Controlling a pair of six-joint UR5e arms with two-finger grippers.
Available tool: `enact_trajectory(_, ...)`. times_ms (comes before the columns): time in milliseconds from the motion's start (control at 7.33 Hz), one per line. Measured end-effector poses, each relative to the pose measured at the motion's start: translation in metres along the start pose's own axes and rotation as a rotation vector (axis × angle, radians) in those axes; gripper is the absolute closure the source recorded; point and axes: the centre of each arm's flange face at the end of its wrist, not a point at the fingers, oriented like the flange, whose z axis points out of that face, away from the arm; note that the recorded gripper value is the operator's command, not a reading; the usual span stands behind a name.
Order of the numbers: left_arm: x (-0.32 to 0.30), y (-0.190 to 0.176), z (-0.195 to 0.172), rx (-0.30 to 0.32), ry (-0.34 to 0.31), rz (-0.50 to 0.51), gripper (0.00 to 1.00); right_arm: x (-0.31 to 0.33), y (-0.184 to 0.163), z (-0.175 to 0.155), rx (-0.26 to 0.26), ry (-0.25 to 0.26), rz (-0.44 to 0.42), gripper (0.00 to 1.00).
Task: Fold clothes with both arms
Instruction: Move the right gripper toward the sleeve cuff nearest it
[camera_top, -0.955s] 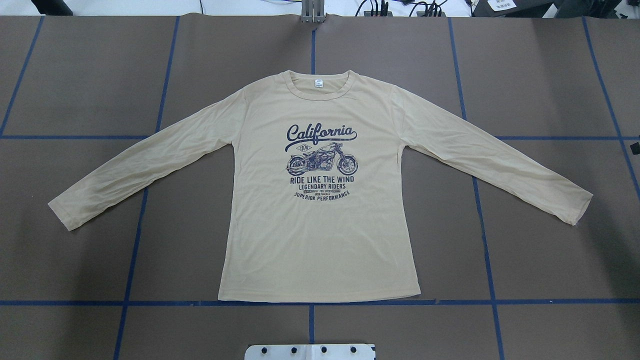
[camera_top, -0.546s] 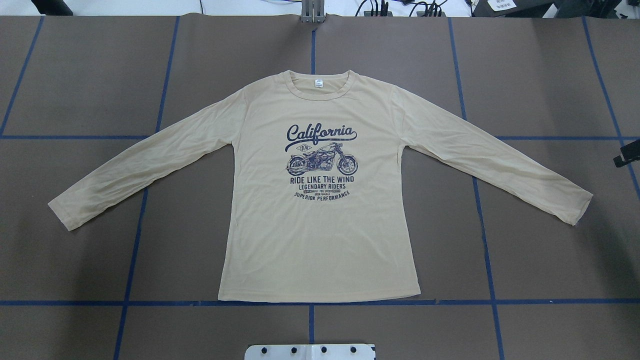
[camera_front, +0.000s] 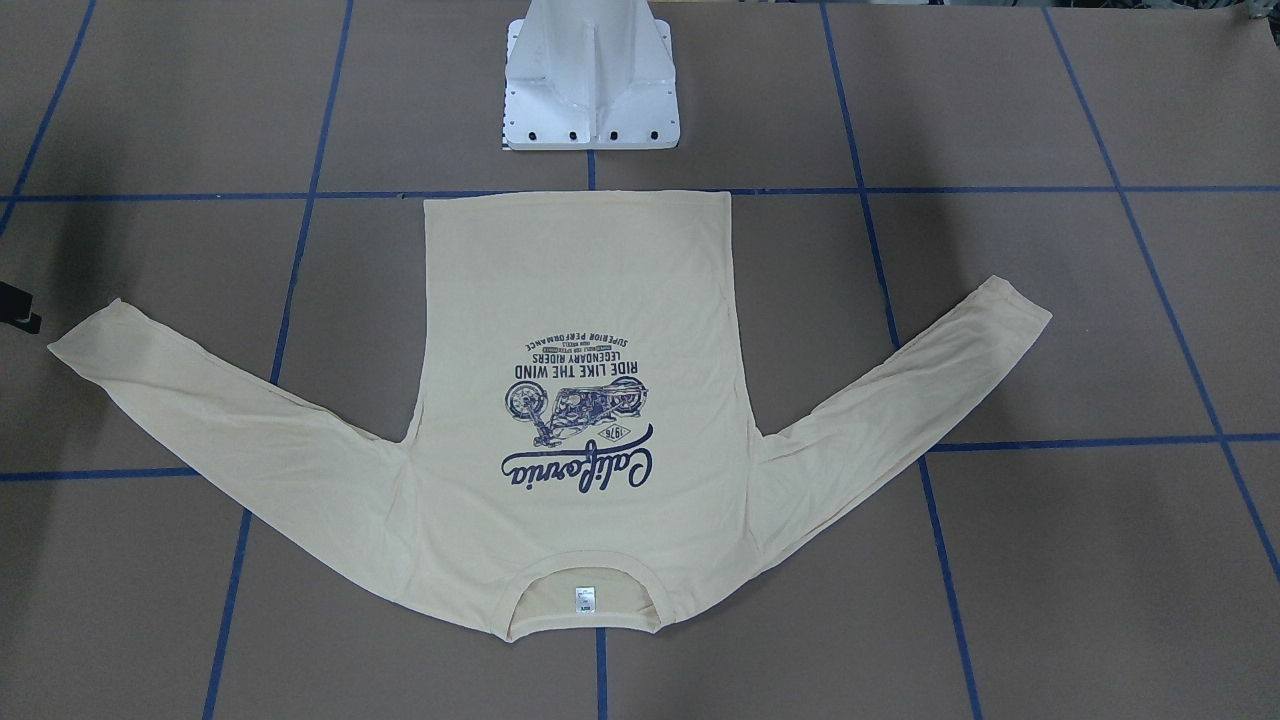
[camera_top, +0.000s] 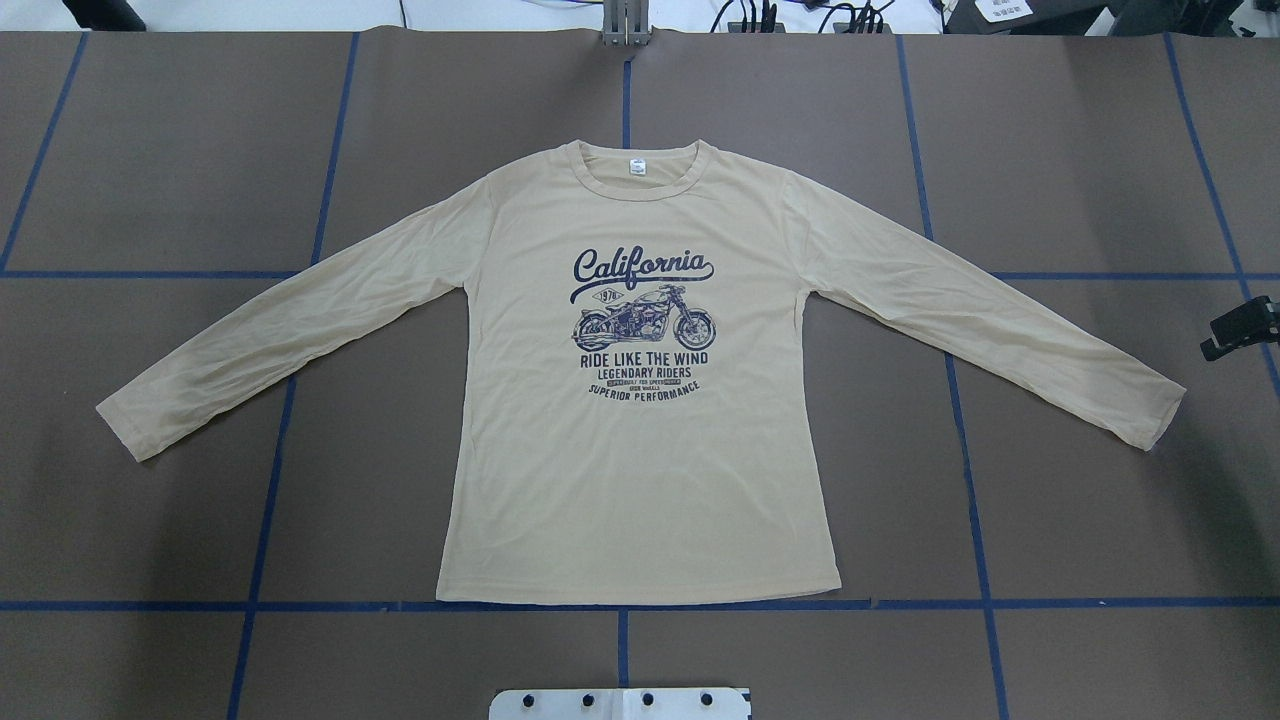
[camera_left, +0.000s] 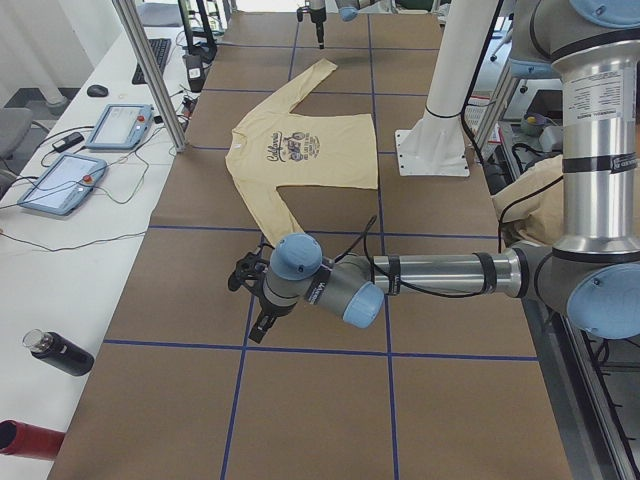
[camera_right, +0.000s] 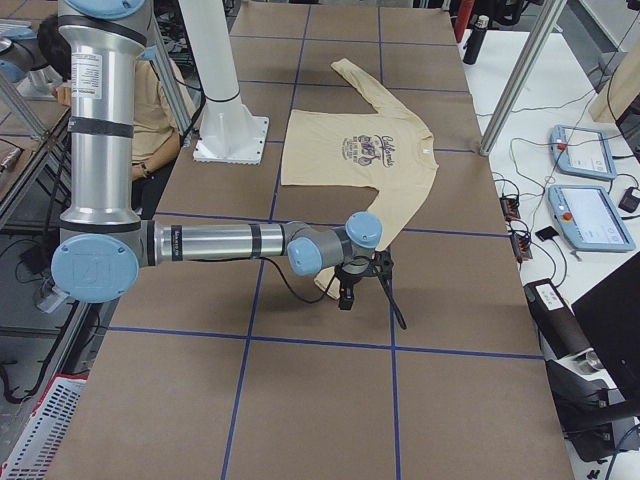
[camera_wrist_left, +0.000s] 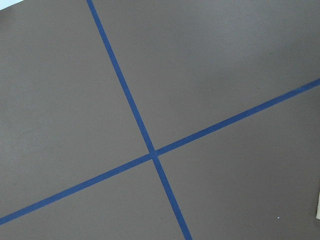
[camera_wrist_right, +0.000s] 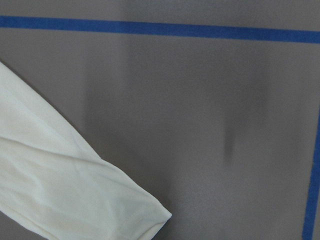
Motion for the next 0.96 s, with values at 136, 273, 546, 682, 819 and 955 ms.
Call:
enact_trajectory(136,0.0,0.0,0.0,0.0,0.0,0.001,0.01,-0.006,-0.01,0.01,-0.015,0.003,-0.009,0.01)
enact_trajectory(273,0.0,0.0,0.0,0.0,0.0,0.001,0.01,-0.014,-0.021,0.019,-0.027,0.006,-0.02,0.01)
enact_trajectory(546,0.0,-0.001,0.0,-0.001,0.0,0.001,0.01,-0.023,-0.029,0.027,-0.038,0.006,-0.032,0.04)
enact_trajectory(682,0.0,-0.001,0.0,0.0,-0.001,0.002,0.01,-0.023,-0.028,0.03,-0.044,0.006,-0.032,0.06)
enact_trajectory(819,0.001,-0.001,0.0,0.0,-0.001,0.003,0.01,-0.022,-0.027,0.032,-0.05,0.007,-0.032,0.08)
enact_trajectory(955,0.001,-0.001,0.0,0.001,-0.001,0.004,0.01,-0.02,-0.025,0.036,-0.057,0.009,-0.032,0.08)
